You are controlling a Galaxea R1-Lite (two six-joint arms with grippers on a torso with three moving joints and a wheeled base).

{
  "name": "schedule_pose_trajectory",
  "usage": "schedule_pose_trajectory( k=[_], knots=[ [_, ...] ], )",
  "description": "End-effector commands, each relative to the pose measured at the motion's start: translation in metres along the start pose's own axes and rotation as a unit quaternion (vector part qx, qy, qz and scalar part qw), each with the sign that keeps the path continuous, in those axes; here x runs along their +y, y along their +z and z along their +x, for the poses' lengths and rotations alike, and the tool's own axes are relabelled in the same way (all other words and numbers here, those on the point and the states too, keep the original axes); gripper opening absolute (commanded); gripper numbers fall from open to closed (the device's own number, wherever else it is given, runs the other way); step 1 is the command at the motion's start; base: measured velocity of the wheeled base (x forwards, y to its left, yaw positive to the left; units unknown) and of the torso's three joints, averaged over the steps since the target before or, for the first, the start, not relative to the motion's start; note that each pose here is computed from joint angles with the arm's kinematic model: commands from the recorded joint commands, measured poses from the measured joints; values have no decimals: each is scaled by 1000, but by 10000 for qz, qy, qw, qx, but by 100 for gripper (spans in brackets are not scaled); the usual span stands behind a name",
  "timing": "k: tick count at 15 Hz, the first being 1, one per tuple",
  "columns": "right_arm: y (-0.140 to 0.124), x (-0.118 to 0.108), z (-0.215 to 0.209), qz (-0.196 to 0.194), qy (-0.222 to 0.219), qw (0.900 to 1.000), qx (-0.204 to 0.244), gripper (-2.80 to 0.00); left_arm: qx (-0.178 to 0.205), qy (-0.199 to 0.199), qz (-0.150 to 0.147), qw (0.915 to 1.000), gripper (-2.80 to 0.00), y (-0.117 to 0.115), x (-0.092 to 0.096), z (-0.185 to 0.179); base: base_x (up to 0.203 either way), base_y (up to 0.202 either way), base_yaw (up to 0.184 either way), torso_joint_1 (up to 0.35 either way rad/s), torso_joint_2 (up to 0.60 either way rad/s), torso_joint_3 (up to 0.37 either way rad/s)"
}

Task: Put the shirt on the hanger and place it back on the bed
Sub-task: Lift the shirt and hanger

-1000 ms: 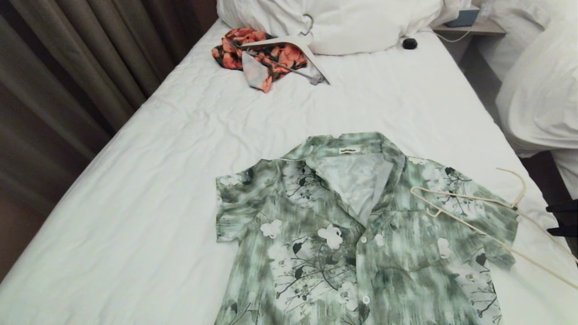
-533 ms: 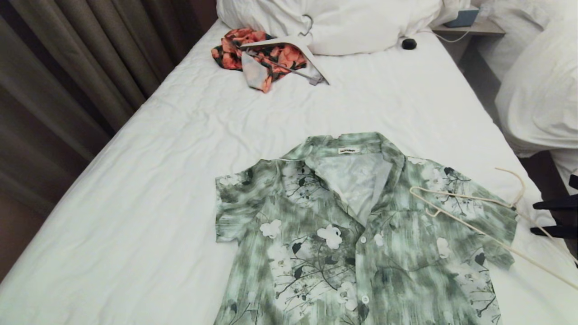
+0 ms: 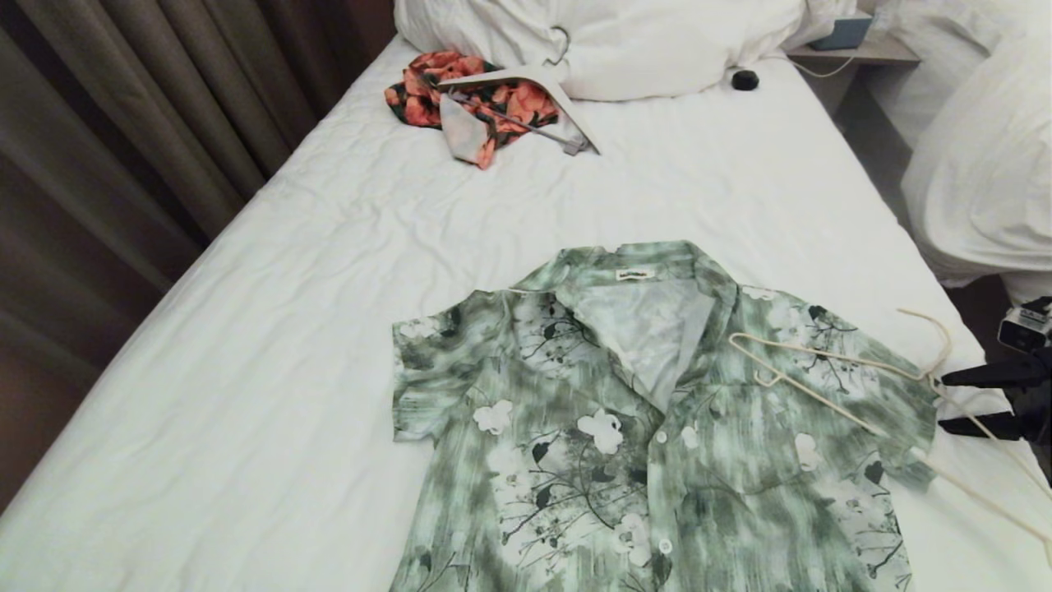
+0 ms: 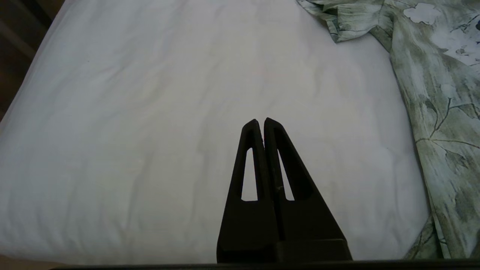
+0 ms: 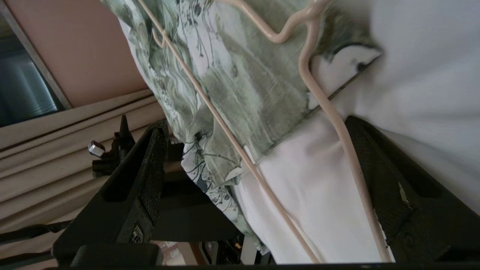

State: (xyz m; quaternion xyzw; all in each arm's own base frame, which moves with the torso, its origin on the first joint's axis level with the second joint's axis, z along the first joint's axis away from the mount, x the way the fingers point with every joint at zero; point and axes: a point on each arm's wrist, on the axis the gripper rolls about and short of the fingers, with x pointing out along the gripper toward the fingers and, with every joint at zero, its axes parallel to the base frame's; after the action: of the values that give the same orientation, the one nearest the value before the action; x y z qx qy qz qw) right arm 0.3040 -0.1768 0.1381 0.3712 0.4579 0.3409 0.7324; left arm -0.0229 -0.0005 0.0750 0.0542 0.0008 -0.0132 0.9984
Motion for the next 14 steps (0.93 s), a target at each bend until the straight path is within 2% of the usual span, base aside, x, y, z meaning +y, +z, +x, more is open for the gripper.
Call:
schedule_pose_trajectory(
  k=[1,4,10,14],
  knots=[
    [-3,4,2,10,51,10000,44,0,7,0,1,10000,-280,0,0,0,0,0,0,0,0,0],
    [-6,11,4,-66,67,9999,76,0,7,0,1,10000,-280,0,0,0,0,0,0,0,0,0],
    [-16,46,5,-383,57,9992,126,0,7,0,1,10000,-280,0,0,0,0,0,0,0,0,0],
    [-15,48,9,-434,105,9989,165,0,7,0,1,10000,-280,0,0,0,0,0,0,0,0,0]
  ],
)
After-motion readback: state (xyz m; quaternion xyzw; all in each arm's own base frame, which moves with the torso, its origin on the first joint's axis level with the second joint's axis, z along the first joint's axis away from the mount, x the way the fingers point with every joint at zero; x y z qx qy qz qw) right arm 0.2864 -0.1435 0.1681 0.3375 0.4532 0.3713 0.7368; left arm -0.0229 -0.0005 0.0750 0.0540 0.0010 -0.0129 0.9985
